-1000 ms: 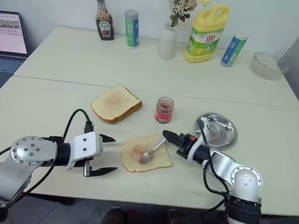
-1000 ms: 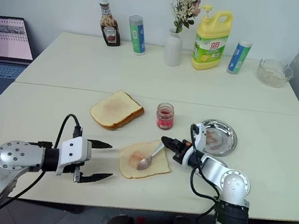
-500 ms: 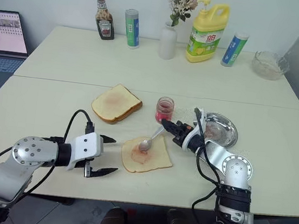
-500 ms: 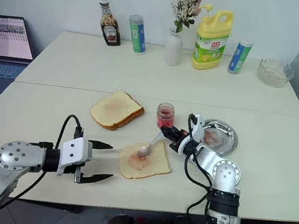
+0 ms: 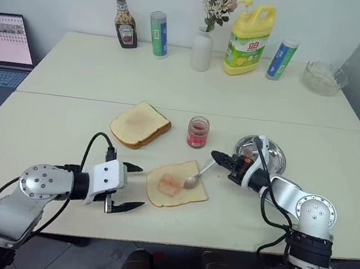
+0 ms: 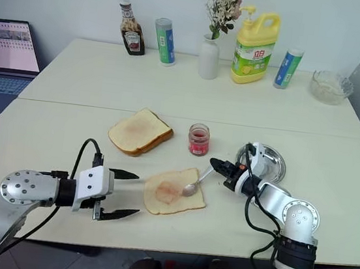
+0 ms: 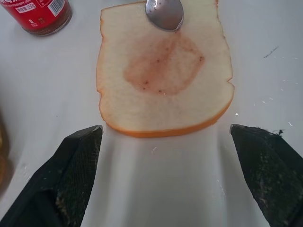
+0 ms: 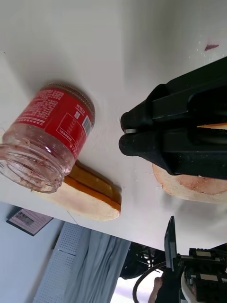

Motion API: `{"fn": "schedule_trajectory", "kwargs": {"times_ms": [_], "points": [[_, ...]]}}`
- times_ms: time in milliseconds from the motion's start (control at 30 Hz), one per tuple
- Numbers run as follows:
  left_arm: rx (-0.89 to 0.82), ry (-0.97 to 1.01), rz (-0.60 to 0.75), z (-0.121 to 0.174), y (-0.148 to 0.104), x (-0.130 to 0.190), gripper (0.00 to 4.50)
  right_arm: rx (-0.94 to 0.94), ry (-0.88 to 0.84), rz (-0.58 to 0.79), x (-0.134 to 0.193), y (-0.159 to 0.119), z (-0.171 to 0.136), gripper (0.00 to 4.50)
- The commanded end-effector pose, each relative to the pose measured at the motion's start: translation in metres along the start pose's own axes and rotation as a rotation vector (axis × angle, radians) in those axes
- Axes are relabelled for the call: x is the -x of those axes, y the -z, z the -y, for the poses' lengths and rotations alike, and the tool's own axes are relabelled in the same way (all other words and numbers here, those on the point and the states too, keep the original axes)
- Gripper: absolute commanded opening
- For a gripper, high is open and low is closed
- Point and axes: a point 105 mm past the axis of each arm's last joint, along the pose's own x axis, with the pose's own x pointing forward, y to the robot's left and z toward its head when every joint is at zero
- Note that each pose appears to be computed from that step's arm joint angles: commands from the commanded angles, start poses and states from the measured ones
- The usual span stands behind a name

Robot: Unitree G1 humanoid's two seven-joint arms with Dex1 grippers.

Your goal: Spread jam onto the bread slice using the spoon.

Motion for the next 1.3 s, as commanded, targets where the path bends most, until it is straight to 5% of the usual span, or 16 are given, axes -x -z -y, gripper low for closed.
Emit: {"fn": "schedule_trajectory", "kwargs": {"times_ms": [33,233,367,600,733,1300], "points": [[-0.035,-0.018,0.017,-0.004,-0.007,0.003,4.50,0.078,-0.067,0.100,0.007,-0.030,-0.023,0.05],[-0.020,-0.077,0.038,-0.017,-0.015,0.011,4.50,0.124,-0.171,0.175,0.018,-0.052,-0.045,0.05],[-0.013,-0.110,0.130,-0.029,-0.046,0.014,4.50,0.140,-0.168,0.272,0.035,-0.075,-0.046,0.05],[-0.100,-0.072,0.228,-0.037,-0.100,-0.003,4.50,0.167,0.032,0.474,0.086,-0.116,-0.002,0.05],[-0.107,-0.032,0.287,-0.041,-0.132,-0.027,4.50,0.138,0.224,0.574,0.119,-0.126,0.056,0.05],[-0.128,0.075,0.340,-0.033,-0.171,-0.082,4.50,0.130,0.322,0.589,0.109,-0.119,0.118,0.05]]}}
